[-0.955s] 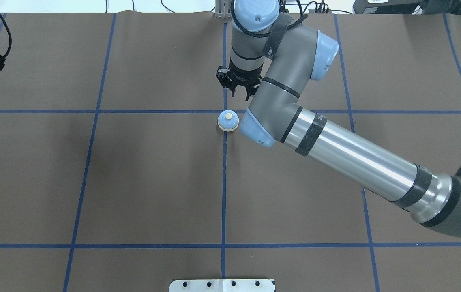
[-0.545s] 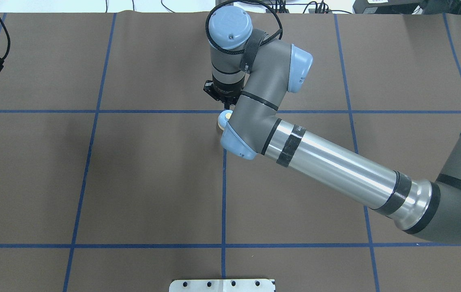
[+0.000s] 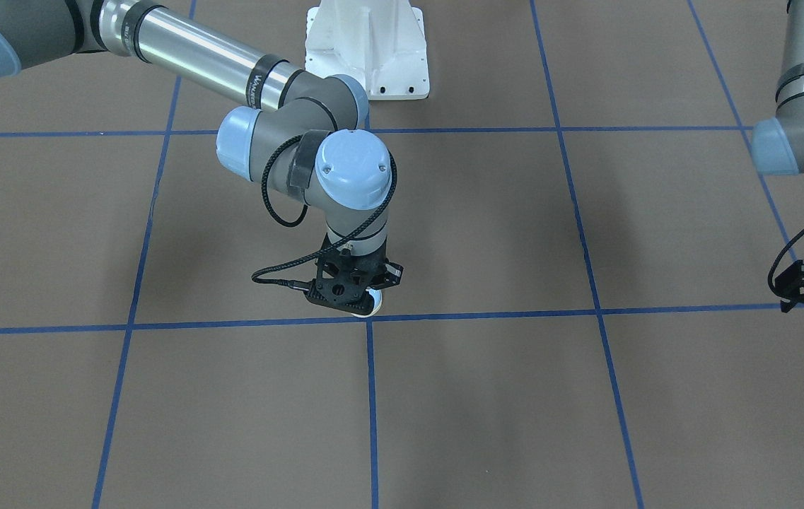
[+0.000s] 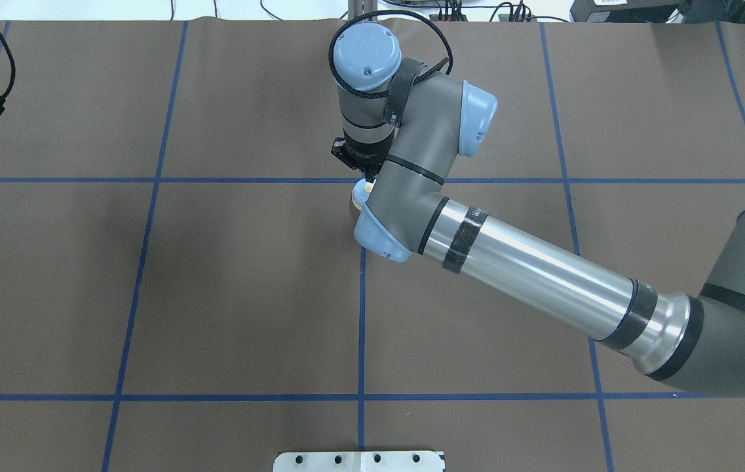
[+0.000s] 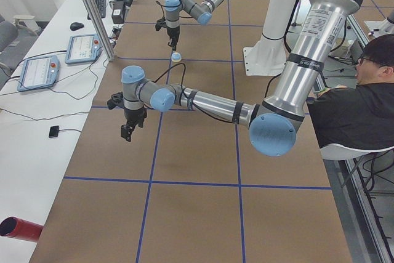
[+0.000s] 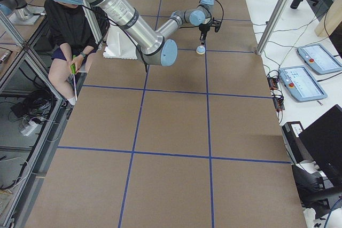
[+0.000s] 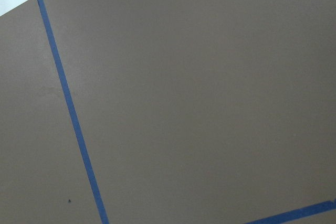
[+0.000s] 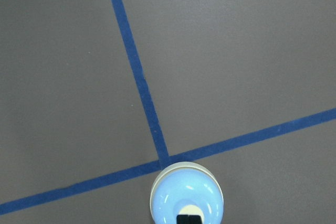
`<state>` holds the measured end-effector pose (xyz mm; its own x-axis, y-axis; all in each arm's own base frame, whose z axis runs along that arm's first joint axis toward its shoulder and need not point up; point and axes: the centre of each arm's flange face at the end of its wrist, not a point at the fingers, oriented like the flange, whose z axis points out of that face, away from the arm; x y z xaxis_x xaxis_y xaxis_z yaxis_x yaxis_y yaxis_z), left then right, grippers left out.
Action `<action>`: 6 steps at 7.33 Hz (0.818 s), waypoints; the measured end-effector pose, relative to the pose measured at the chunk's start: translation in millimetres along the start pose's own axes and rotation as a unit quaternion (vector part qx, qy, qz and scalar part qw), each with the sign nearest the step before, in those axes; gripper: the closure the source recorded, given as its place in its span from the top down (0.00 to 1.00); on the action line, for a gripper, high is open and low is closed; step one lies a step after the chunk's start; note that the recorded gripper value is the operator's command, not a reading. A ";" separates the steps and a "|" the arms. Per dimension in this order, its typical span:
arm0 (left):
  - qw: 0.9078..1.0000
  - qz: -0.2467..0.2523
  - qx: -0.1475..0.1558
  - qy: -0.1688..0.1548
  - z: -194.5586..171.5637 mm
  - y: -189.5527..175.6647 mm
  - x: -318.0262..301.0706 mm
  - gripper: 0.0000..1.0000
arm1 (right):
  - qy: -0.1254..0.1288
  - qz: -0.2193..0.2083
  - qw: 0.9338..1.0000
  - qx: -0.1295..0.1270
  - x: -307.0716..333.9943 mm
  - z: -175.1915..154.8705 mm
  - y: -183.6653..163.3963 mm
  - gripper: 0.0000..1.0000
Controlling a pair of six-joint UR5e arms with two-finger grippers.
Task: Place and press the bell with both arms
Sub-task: 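Press down on the bell button with the right gripper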
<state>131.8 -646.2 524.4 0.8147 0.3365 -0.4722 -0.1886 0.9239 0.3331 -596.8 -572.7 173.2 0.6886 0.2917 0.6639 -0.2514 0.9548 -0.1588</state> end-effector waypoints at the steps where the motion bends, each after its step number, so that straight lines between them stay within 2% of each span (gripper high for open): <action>1: 1.000 0.000 0.000 0.000 -0.1 0.1 0.0 1.00 | 0.004 0.001 1.000 -0.001 1.4 6.0 -0.7 0.00; 6: 1.000 0.000 0.001 0.000 -1.4 -0.1 -0.4 1.00 | 0.007 -0.001 1.000 -0.003 3.3 23.0 -0.7 0.00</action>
<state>130.7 -646.2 523.4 0.8152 0.3362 -0.4716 -0.1869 0.9234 0.3352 -609.9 -573.7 192.3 0.6987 0.2900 0.6541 -0.2454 0.9559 -0.1616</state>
